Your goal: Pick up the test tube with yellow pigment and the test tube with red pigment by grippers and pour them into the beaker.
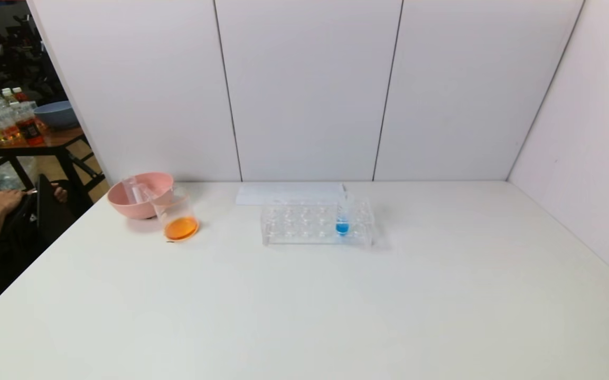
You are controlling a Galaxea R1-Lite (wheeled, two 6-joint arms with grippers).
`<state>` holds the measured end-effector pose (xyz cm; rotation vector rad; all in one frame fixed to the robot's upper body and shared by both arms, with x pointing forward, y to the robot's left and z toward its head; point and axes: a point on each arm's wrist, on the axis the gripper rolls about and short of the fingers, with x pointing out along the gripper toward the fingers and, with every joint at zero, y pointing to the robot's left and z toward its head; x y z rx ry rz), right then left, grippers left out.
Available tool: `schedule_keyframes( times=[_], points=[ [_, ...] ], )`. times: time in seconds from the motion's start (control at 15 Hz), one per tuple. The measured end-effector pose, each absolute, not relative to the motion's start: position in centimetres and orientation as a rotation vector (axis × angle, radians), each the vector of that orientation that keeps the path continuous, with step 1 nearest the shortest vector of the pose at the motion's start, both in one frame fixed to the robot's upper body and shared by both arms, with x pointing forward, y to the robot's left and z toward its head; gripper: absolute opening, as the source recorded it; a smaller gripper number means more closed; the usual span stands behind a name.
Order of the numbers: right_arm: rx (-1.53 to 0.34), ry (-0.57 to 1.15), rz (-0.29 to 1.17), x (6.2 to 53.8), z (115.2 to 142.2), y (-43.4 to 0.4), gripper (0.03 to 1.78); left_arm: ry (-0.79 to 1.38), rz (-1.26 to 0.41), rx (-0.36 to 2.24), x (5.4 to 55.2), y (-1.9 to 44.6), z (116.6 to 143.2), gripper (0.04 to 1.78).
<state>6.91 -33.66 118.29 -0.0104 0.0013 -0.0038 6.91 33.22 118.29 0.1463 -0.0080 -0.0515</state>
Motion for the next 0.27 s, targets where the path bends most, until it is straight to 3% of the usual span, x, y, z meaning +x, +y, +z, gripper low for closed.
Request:
schedule_keyframes(
  times=[0.27],
  points=[
    [0.0, 0.001, -0.005, 6.91, 118.29, -33.66, 1.7, -0.008, -0.052, 0.147, 6.91, 33.22, 118.29, 1.78]
  ],
)
